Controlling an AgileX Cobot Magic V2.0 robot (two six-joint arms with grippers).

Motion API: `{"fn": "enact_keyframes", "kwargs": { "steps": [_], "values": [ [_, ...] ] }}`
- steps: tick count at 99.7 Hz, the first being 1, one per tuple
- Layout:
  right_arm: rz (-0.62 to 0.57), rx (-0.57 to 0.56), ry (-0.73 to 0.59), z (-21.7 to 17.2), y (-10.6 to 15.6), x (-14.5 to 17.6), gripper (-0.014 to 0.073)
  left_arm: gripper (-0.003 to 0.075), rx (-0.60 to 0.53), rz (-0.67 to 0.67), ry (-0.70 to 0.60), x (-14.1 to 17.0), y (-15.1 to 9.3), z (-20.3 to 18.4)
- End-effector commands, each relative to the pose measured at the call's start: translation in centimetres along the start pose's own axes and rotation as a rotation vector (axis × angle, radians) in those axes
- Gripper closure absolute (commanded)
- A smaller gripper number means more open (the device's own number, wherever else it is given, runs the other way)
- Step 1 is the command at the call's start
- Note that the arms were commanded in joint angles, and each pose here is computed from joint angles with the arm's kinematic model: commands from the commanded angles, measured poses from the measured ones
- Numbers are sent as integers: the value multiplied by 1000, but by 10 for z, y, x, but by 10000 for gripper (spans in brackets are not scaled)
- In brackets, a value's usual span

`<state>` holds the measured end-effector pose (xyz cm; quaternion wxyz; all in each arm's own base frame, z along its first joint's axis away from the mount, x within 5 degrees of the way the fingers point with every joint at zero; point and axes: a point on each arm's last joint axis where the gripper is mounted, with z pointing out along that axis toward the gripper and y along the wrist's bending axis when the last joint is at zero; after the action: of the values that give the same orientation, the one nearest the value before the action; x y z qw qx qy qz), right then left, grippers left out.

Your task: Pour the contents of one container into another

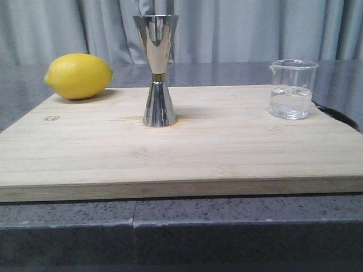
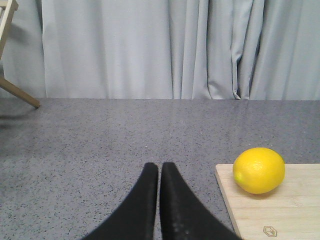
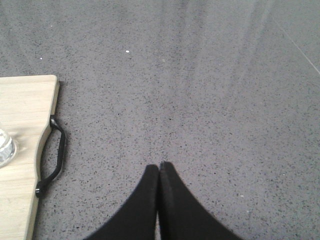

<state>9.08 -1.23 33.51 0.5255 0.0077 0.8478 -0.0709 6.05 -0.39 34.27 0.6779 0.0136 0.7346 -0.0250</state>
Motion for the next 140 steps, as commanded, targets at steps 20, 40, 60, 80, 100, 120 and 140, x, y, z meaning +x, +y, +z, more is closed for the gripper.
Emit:
{"fn": "enact_keyframes", "kwargs": {
  "steps": [20, 40, 60, 80, 100, 120, 140],
  "values": [
    [-20, -27, -98, -5, 2, -16, 666, 739, 1, -12, -88, -15, 0, 0],
    [-79, -168, -115, -6, 16, -17, 666, 738, 1, -12, -81, -14, 0, 1],
    [-121, -189, -147, -7, 19, -20, 529, 480, -15, 25, -76, -13, 1, 1],
    [-142, -172, -167, -7, 18, -21, 132, 184, -18, 32, -72, -13, 1, 1],
    [-144, -171, -167, -7, 18, -21, 83, 185, -18, 32, -72, -13, 1, 1],
    [-141, -173, -172, -7, 18, -22, 83, 185, -18, 32, -72, -13, 1, 1],
    [-138, -175, -179, -7, 18, -23, 82, 185, -18, 32, -72, -13, 1, 1]
  ]
}}
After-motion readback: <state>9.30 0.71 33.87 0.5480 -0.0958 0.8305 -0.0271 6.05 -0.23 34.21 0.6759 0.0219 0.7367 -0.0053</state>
